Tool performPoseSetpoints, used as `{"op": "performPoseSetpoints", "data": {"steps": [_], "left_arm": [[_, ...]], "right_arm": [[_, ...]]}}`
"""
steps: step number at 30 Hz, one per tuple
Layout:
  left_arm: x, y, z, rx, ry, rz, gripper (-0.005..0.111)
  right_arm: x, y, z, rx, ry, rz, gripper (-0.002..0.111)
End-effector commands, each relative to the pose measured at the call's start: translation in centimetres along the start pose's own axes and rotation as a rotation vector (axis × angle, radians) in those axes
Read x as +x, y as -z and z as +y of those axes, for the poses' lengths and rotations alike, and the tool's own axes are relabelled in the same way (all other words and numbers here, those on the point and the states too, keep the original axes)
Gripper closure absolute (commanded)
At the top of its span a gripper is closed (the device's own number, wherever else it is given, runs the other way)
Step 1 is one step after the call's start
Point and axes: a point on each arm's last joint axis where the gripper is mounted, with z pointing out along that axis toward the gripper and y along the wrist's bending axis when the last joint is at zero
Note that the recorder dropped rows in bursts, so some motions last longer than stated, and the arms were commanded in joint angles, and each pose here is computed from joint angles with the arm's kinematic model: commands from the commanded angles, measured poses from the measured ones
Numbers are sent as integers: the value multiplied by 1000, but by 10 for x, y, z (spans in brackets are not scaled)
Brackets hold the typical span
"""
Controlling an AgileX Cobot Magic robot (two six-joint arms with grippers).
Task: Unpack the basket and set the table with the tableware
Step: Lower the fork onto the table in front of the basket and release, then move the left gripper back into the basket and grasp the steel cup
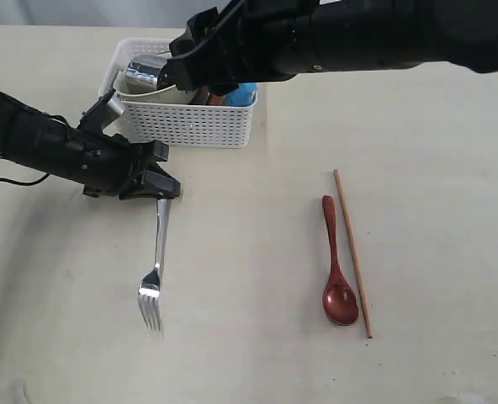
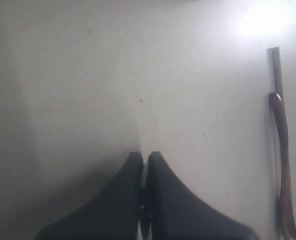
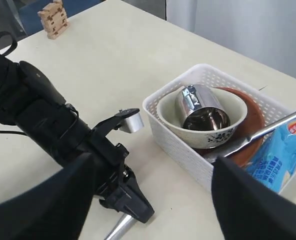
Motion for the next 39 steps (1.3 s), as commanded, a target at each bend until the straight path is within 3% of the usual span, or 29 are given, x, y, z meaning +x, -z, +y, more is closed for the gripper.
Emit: {"op": "performPoseSetpoints", "data": {"steps": [1, 6, 15, 24, 30, 33, 37, 39], "left_arm": [[4, -4, 11, -90, -9, 13, 85], [4, -4, 11, -95, -8, 11, 61], [-2, 4, 7, -139, -45, -24, 59], [-11, 47, -42, -79, -215, -77, 59], [-16, 91, -84, -80, -334, -214, 59], [-20, 116, -102, -130, -395, -333, 59], [-30, 142, -113, -254, -451, -488, 58], [-37, 151, -116, -302, -460, -550, 52]], "right_arm": [[-1, 3, -1, 4, 18, -3, 46], [-1, 3, -2, 5, 24, -2, 46], [-6, 11, -1, 11, 63, -27, 46], [-22, 54, 2, 17, 158, -95, 46], [-23, 62, 3, 25, 196, -94, 46], [-23, 62, 2, 31, 214, -92, 46], [-23, 62, 0, 42, 234, -90, 46], [-23, 63, -6, 64, 223, -89, 46]]}}
